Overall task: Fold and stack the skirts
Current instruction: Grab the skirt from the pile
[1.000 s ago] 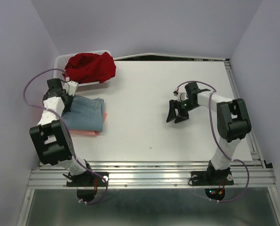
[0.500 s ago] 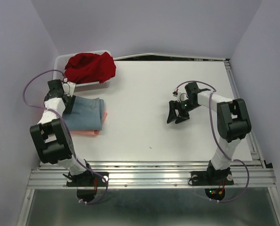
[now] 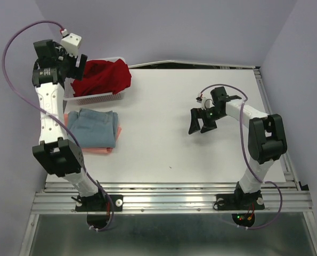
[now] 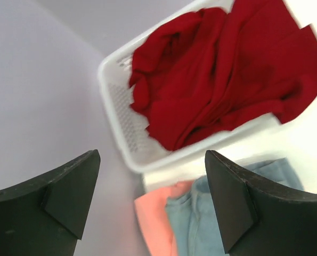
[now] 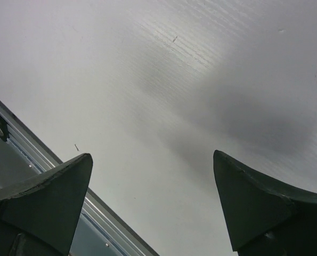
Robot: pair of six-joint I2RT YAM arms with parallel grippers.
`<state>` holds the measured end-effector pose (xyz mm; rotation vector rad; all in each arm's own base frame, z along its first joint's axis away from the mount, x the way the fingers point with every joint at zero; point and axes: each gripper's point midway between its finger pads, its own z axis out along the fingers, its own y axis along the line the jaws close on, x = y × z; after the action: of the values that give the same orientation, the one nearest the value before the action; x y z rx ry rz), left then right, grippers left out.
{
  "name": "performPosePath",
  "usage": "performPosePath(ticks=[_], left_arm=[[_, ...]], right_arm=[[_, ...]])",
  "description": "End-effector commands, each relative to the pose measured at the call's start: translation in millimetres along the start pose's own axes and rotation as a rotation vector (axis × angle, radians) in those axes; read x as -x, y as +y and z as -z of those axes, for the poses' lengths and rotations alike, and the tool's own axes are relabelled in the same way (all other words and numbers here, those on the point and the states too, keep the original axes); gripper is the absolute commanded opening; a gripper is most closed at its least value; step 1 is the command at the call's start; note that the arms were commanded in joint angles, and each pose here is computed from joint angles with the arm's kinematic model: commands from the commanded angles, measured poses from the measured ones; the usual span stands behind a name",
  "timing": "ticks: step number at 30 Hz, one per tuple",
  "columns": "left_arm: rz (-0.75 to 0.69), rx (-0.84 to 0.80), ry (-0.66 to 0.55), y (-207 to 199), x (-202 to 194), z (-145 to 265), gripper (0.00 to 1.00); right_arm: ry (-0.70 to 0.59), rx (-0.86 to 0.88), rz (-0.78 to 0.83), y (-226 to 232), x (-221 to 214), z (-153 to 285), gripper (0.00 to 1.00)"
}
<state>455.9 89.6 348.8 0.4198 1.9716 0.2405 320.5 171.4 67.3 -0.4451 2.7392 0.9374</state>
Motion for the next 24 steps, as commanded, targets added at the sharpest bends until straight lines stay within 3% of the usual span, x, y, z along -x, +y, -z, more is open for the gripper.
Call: performPosePath(ticks=[1,5,11,19,22,23,24], left_arm=[[0.073,-0.147,0.055,-34,-3,-49,0.92],[0.077,-0.195,0.094,-47,0,-94,0.93],[0.076,-0.148,0.197,-53,-45,-167,0.93],[0.113,0.004,0.274,-41,-92,-202,0.89],[0.112,0.013,0.298,-39,-100,-209,0.74],[0.111,0.01,0.297,-40,-100,-210,0.56],[0.109,0.012,0.288,-38,-96,-209,0.45]], right_arm=[[-0.077,-0.047,0.081,7,21,24,1.0],[-0.086,-0.067,0.091,6,21,28,1.0],[-0.076,-0.092,0.079,-5,12,30,1.0],[-0.055,-0.084,0.06,-8,3,23,1.0],[-0.059,-0.081,0.057,-7,4,23,1.0],[-0.059,-0.081,0.057,-7,4,23,1.0],[-0.066,-0.081,0.061,-6,6,25,1.0]])
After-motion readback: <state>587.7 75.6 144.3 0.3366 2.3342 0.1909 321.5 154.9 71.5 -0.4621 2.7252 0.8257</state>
